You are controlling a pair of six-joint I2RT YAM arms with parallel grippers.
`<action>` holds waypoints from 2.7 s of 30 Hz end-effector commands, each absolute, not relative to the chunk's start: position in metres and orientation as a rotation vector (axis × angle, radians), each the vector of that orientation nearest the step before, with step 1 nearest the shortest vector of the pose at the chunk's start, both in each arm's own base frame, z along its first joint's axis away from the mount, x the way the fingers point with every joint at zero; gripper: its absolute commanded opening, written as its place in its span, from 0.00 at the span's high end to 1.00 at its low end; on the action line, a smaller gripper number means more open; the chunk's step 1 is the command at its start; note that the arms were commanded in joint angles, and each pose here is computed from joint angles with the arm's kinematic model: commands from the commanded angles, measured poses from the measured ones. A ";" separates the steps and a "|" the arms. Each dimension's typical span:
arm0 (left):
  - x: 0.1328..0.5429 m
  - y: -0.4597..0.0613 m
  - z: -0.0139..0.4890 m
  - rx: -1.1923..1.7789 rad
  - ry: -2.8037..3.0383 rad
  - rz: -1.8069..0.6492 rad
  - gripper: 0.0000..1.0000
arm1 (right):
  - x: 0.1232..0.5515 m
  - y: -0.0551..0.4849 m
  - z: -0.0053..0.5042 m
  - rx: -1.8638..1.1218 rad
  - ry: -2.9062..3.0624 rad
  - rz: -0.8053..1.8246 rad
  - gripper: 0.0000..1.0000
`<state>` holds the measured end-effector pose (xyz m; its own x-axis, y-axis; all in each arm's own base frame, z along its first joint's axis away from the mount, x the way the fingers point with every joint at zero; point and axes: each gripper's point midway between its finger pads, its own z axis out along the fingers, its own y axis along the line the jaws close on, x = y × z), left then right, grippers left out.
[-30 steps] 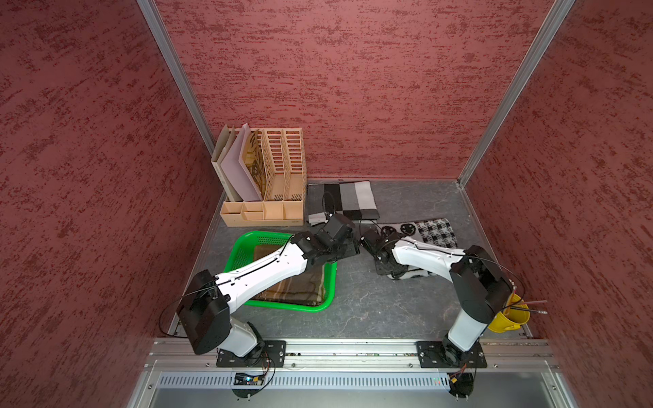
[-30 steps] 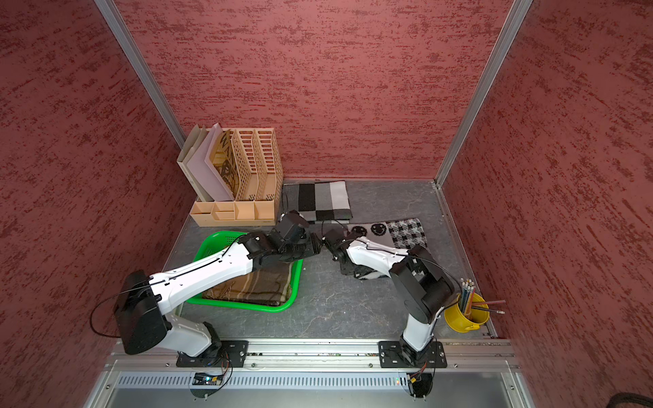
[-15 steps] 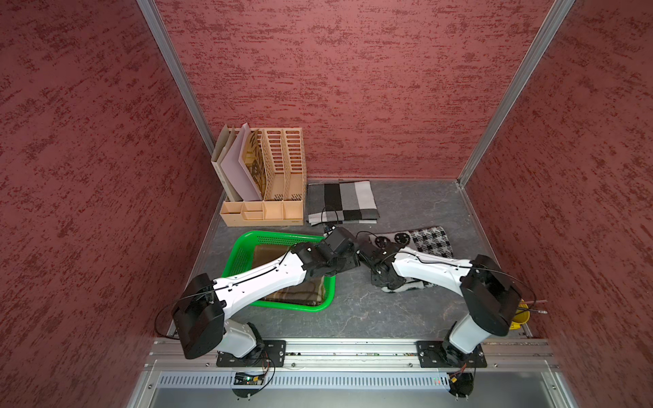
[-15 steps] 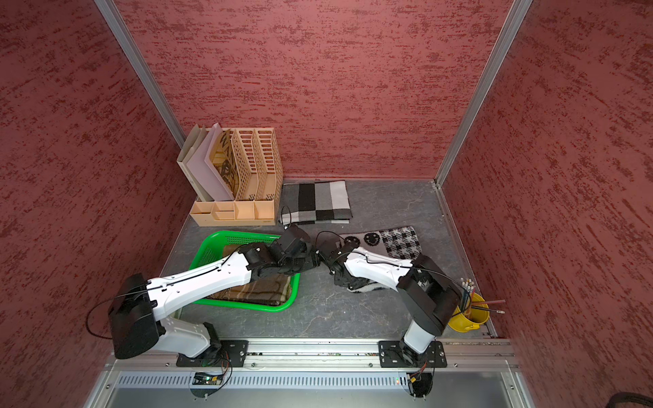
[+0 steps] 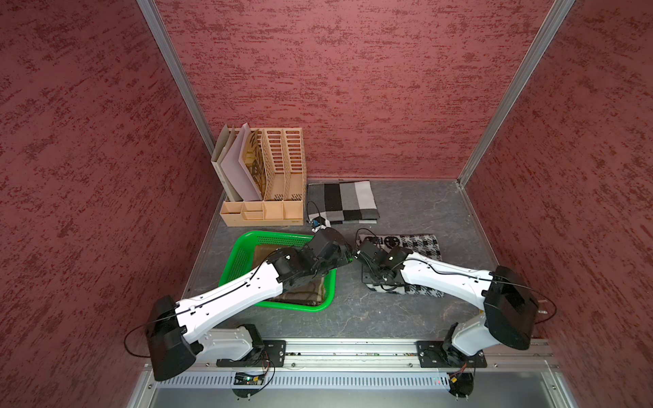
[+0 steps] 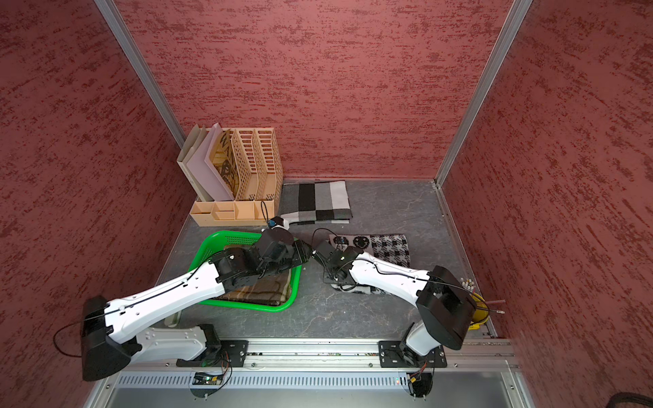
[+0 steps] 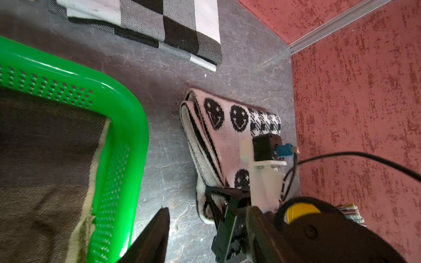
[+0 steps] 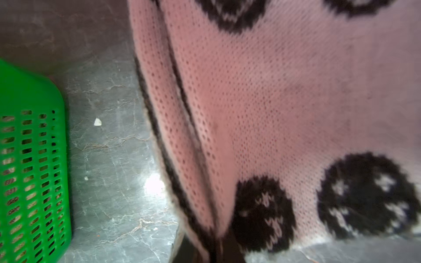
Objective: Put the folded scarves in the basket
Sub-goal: Move the scarf to the center of the board, then pick up the scarf at the center of the board.
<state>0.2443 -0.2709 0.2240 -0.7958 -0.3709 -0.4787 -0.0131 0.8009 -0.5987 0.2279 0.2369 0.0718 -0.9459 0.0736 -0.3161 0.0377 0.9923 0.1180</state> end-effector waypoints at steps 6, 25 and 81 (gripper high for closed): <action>0.230 -0.283 0.205 -0.165 2.533 -0.812 0.45 | 0.246 0.271 0.088 0.104 2.776 0.267 1.00; 0.233 -0.176 0.246 -0.505 2.277 -0.569 0.34 | 0.231 0.302 0.066 0.062 2.851 0.375 1.00; 0.286 -0.329 0.038 -0.082 2.792 -0.335 0.07 | 0.282 0.015 0.088 0.867 2.590 0.447 0.02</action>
